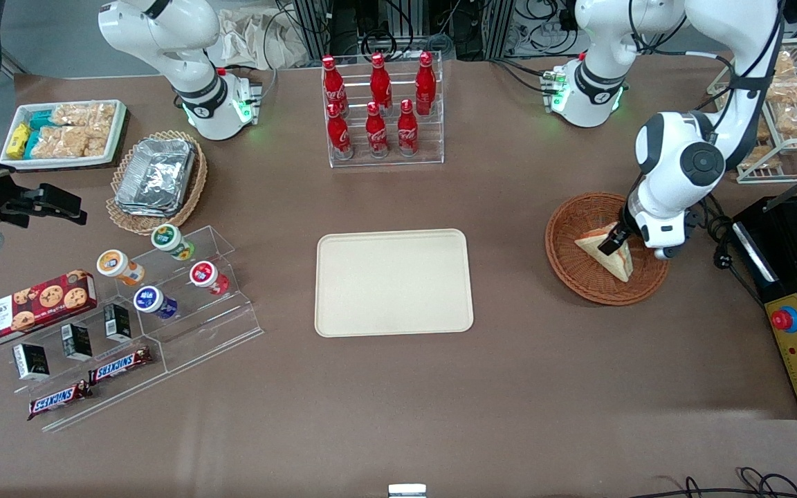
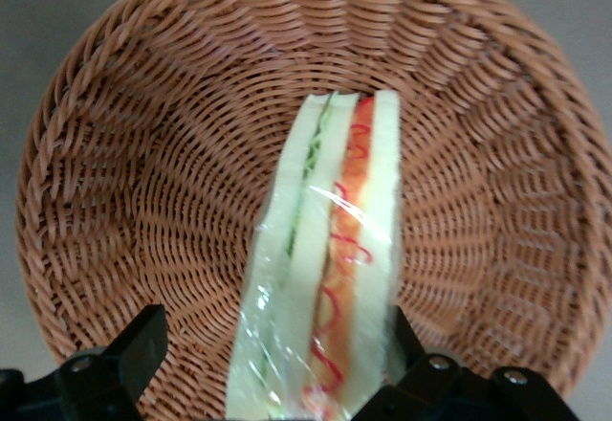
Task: Place sandwich from basket to tray
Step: 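Close the left gripper on the sandwich and lift it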
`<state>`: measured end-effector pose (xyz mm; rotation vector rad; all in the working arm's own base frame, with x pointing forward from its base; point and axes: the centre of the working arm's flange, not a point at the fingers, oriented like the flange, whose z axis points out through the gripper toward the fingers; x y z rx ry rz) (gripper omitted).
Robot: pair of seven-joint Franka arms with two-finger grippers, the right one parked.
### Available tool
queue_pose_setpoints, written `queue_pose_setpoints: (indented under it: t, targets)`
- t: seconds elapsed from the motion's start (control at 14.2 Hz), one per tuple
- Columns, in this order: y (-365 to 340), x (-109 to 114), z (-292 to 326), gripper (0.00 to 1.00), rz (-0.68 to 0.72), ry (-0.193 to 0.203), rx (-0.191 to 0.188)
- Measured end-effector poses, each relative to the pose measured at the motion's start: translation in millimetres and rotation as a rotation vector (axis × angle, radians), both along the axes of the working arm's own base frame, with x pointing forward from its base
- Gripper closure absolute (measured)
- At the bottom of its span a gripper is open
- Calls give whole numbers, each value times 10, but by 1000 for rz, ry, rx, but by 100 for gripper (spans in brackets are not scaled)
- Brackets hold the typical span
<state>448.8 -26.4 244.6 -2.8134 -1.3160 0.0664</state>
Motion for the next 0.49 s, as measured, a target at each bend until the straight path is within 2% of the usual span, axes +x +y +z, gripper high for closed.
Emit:
queue_pose_setpoints:
  t: [0.14,0.28,0.49]
  targets:
    - [50,-23,-94,5,9,1,-1]
    - [41,-8,-131,27,7,-5,-2]
    - [-41,158,34,55,-8,-58,-6]
